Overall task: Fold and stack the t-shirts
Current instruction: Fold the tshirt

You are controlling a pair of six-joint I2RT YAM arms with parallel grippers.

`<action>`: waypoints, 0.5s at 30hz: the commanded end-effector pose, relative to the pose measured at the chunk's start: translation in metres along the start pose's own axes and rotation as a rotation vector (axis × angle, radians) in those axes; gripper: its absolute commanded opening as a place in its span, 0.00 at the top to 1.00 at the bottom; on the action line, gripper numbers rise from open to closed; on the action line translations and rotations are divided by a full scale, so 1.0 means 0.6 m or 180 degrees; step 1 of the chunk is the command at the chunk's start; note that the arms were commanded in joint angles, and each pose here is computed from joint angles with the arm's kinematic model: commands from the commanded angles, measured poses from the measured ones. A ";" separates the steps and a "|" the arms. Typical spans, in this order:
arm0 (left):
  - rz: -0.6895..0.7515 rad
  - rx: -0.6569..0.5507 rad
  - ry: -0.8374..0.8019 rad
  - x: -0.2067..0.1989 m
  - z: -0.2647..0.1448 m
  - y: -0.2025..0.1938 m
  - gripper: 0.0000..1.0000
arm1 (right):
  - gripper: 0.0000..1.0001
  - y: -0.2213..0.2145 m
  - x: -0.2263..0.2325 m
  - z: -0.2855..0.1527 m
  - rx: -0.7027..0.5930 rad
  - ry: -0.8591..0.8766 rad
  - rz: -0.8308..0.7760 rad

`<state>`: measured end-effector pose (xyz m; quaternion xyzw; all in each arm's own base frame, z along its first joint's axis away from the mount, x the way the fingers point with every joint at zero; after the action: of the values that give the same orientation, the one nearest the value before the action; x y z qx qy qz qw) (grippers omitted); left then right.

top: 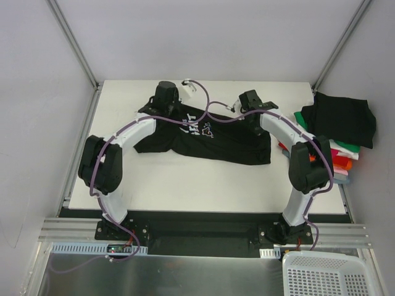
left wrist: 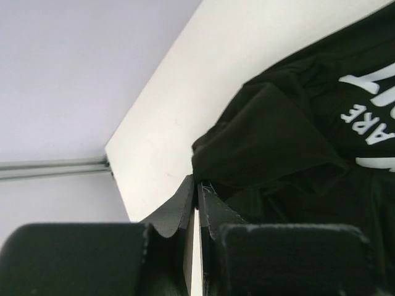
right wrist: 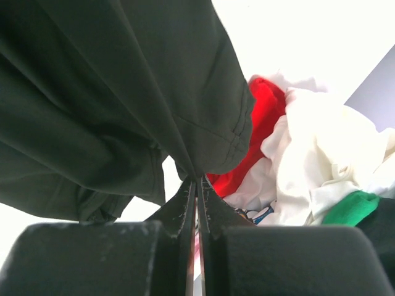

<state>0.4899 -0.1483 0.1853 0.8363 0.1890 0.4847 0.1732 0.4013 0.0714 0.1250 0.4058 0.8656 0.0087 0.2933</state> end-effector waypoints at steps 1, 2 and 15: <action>-0.0074 -0.0037 0.0416 0.083 -0.049 0.002 1.00 | 0.99 -0.012 -0.018 -0.032 -0.0033 -0.0126 0.0072; -0.0053 -0.0016 0.0436 0.087 -0.051 -0.003 1.00 | 0.99 -0.017 -0.017 -0.030 -0.0008 -0.0124 0.0056; 0.0075 0.0169 0.0566 0.110 -0.101 -0.063 1.00 | 0.99 -0.055 -0.030 -0.025 0.0134 -0.0207 0.0065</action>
<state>0.4698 -0.0955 0.2211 0.8151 0.2022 0.5252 0.1372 0.3837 0.0524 0.1163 0.4111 0.8647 -0.0202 0.2880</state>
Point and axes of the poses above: each gripper's point midway between its finger pads, its own z axis out along the fingers, its own x axis along the line the jaws close on, y = z × x, the point moved 1 cm from there along -z, back along the fingers, and after that the axes turned 8 degrees about z, right-handed, at the moved point
